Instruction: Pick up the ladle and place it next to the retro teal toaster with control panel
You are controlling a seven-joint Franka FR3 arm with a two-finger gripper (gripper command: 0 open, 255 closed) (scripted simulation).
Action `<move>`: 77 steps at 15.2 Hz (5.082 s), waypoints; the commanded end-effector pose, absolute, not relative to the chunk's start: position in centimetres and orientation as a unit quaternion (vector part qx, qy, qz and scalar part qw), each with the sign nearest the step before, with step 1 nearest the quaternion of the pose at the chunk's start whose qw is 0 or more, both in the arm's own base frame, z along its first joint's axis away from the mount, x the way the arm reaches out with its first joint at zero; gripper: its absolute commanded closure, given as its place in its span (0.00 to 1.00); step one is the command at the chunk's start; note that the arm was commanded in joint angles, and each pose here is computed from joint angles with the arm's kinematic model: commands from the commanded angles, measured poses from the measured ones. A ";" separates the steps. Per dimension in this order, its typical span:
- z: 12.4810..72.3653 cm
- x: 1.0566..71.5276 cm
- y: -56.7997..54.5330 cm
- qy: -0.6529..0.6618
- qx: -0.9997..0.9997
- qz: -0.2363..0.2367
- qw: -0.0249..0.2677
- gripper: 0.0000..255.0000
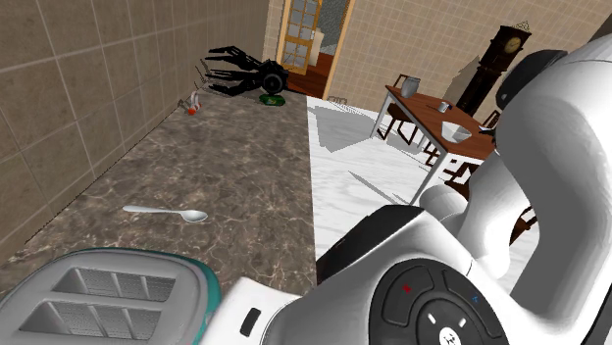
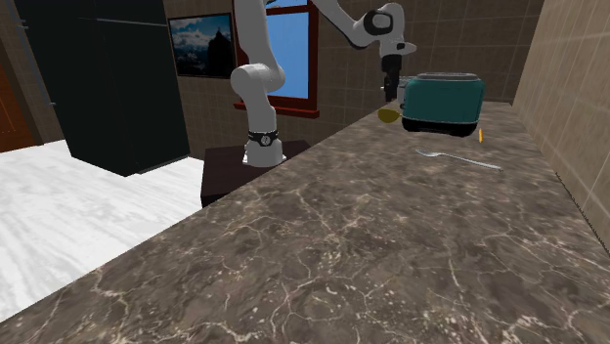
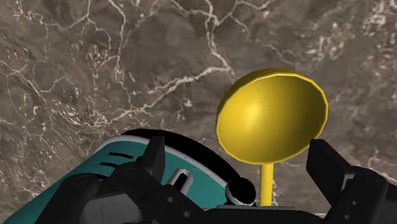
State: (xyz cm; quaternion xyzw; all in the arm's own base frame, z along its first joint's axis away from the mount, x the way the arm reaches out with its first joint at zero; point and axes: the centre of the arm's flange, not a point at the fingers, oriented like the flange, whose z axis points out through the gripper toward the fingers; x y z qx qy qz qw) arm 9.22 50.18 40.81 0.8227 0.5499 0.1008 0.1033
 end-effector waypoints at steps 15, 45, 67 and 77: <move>38.0 10.5 50.4 0.550 0.825 0.090 0.096 1.00; 38.8 13.7 48.9 0.554 0.830 0.046 0.035 0.00; 39.5 13.8 48.9 0.554 0.830 0.046 0.035 1.00; 44.8 13.8 48.9 0.554 0.830 0.046 0.035 1.00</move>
